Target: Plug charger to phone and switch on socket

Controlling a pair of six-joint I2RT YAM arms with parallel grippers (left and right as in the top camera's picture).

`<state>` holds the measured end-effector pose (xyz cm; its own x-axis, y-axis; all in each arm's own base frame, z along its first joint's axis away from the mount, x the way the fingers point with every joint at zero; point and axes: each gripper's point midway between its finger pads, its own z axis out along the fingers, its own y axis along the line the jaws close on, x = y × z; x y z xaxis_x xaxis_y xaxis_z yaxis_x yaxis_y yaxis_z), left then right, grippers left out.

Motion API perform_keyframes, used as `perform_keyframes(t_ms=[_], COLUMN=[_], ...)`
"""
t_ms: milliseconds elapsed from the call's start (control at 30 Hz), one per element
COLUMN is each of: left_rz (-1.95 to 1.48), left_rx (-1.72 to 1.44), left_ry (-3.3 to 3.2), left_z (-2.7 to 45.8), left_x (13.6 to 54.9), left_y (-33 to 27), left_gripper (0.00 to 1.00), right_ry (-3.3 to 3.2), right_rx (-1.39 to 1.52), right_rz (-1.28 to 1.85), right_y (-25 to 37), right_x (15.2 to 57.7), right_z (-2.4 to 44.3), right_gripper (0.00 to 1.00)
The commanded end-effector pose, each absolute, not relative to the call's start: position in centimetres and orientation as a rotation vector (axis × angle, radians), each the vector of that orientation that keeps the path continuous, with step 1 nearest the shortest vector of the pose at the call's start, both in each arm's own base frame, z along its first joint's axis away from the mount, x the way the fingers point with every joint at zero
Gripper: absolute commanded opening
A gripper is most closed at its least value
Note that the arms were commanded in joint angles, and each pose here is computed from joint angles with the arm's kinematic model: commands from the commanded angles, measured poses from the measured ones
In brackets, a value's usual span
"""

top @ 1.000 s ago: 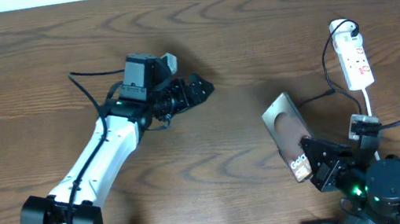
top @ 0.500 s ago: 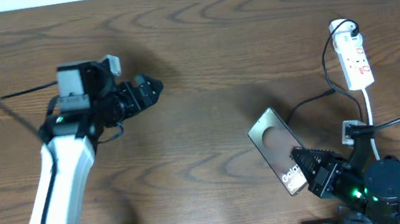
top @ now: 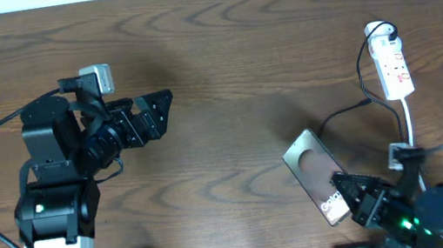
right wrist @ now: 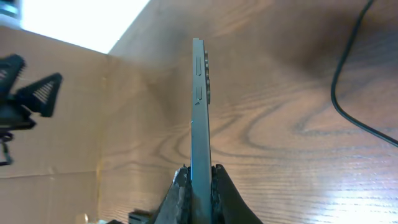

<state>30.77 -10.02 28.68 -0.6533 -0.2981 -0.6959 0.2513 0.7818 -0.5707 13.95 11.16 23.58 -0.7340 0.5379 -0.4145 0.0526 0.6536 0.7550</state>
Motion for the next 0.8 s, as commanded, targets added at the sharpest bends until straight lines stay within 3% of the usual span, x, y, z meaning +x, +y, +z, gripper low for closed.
perform_keyframes(t_ms=[0,300,767], left_rz=[-0.856,-0.976,-1.072], left_rx=[-0.061,-0.083,-0.11], left_ry=[2.117,2.159,2.197], left_z=[29.6,29.3,29.0], left_x=[30.7,29.5,28.5], left_y=[-10.0,-11.2,-12.0], left_gripper=[0.97,0.97,0.97], right_ry=[2.067,2.009,1.862], right_rx=[0.492,0.525,0.435], right_rz=[0.965,0.947,1.337], right_y=[8.5,7.4,15.2], right_x=[14.1,14.2,17.9], right_z=[25.9,25.4,22.8], right_gripper=[0.01,0.01,0.01])
